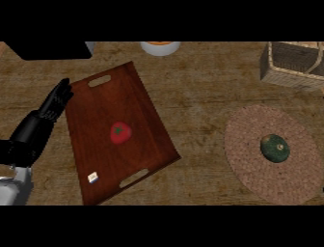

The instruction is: Pick the squash from the placemat and place it in the basket

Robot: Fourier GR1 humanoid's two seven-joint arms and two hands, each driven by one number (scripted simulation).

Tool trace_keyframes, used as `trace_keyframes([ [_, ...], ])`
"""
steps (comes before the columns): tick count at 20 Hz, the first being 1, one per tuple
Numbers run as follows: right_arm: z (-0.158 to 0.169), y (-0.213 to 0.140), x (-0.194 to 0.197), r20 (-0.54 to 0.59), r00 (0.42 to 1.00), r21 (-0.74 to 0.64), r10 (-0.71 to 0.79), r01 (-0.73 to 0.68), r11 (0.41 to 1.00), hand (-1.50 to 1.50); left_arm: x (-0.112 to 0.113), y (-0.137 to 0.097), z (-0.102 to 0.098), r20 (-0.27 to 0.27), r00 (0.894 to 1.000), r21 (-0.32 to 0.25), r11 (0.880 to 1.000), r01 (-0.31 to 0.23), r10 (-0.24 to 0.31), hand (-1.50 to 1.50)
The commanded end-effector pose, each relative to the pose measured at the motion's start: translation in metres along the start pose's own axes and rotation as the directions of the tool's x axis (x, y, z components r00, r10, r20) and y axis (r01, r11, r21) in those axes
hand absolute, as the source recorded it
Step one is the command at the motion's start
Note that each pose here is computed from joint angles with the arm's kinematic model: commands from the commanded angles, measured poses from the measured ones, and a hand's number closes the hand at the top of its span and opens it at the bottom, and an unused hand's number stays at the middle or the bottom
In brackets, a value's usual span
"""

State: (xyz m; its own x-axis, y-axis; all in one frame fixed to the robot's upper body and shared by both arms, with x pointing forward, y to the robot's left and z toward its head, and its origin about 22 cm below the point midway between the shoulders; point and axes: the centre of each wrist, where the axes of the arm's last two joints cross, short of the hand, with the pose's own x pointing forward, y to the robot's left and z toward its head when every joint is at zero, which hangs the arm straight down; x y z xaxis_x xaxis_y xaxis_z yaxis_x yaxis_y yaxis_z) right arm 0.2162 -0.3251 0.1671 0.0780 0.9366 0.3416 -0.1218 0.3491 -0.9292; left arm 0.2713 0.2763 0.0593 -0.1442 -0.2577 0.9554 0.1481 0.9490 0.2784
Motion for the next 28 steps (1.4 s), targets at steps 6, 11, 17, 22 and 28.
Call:
trace_keyframes([
  [6, 0.047, -0.041, 0.024, -0.087, 0.996, 0.115, 0.009, 0.001, 0.993, -1.50, -0.005, -0.004, -0.012, 0.000, 1.000, -0.012, 1.000, -0.018, 0.018, 0.00],
  [11, 0.059, -0.044, 0.008, -0.057, 0.998, 0.069, -0.020, 0.024, 0.997, -1.50, -0.013, 0.008, 0.007, -0.007, 1.000, -0.019, 1.000, -0.016, 0.016, 0.00],
  [17, 0.057, -0.017, -0.032, -0.081, 0.992, 0.038, -0.098, 0.102, 0.994, -1.50, -0.008, -0.003, 0.010, 0.009, 1.000, -0.049, 0.999, -0.011, 0.011, 0.00],
  [22, 0.014, 0.041, -0.036, -0.053, 0.990, 0.013, -0.133, 0.133, 0.991, -1.50, 0.005, -0.014, -0.012, 0.012, 1.000, -0.036, 0.999, -0.005, 0.005, 0.00],
  [28, -0.006, 0.074, -0.046, -0.049, 0.993, -0.023, -0.107, 0.106, 0.994, -1.50, 0.007, -0.009, -0.005, 0.006, 1.000, -0.054, 0.998, -0.021, 0.022, 0.00],
])
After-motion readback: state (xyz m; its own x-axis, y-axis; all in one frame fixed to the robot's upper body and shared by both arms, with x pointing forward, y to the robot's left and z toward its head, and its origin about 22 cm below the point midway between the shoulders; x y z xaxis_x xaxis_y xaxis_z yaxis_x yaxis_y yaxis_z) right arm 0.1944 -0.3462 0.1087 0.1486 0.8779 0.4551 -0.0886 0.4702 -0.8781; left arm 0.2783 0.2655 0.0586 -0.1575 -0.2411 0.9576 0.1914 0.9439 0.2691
